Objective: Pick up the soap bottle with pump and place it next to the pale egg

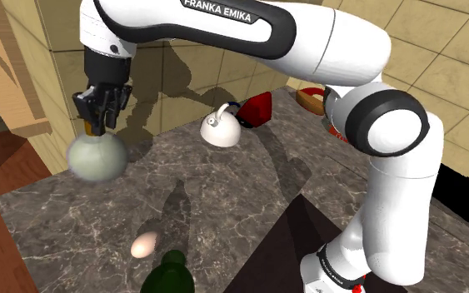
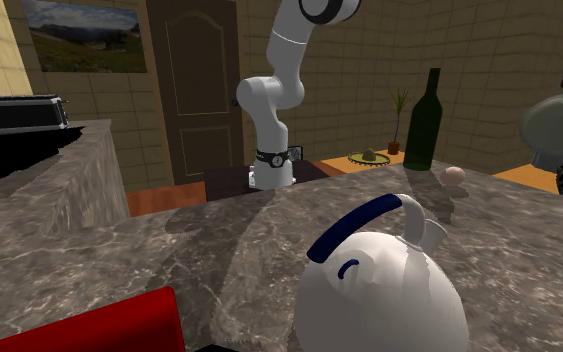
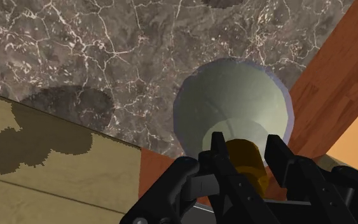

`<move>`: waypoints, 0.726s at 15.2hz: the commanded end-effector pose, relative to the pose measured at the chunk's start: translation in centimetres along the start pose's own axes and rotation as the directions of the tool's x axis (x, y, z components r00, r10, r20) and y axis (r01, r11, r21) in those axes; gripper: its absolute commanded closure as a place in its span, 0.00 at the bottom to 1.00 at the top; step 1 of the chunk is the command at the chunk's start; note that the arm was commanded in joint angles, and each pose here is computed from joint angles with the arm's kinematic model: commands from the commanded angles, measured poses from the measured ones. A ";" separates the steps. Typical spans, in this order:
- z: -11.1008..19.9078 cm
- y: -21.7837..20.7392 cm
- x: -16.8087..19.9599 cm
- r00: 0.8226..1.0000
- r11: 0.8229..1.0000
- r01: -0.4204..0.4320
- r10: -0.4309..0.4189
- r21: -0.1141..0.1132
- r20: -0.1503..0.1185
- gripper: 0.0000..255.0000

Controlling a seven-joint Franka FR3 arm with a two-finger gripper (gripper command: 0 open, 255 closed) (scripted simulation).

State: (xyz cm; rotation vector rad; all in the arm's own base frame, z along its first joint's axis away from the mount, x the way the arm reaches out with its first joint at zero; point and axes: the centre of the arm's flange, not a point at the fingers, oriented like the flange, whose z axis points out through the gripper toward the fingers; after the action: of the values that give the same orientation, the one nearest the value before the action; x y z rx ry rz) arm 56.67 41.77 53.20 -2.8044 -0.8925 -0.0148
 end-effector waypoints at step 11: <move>-3.8 -13.1 -7.5 1.000 1.000 -0.001 0.001 -0.001 -0.001 1.00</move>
State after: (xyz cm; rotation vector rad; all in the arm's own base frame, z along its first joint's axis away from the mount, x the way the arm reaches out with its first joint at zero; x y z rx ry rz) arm 44.35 47.08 58.27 -2.8041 -0.8932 -0.0148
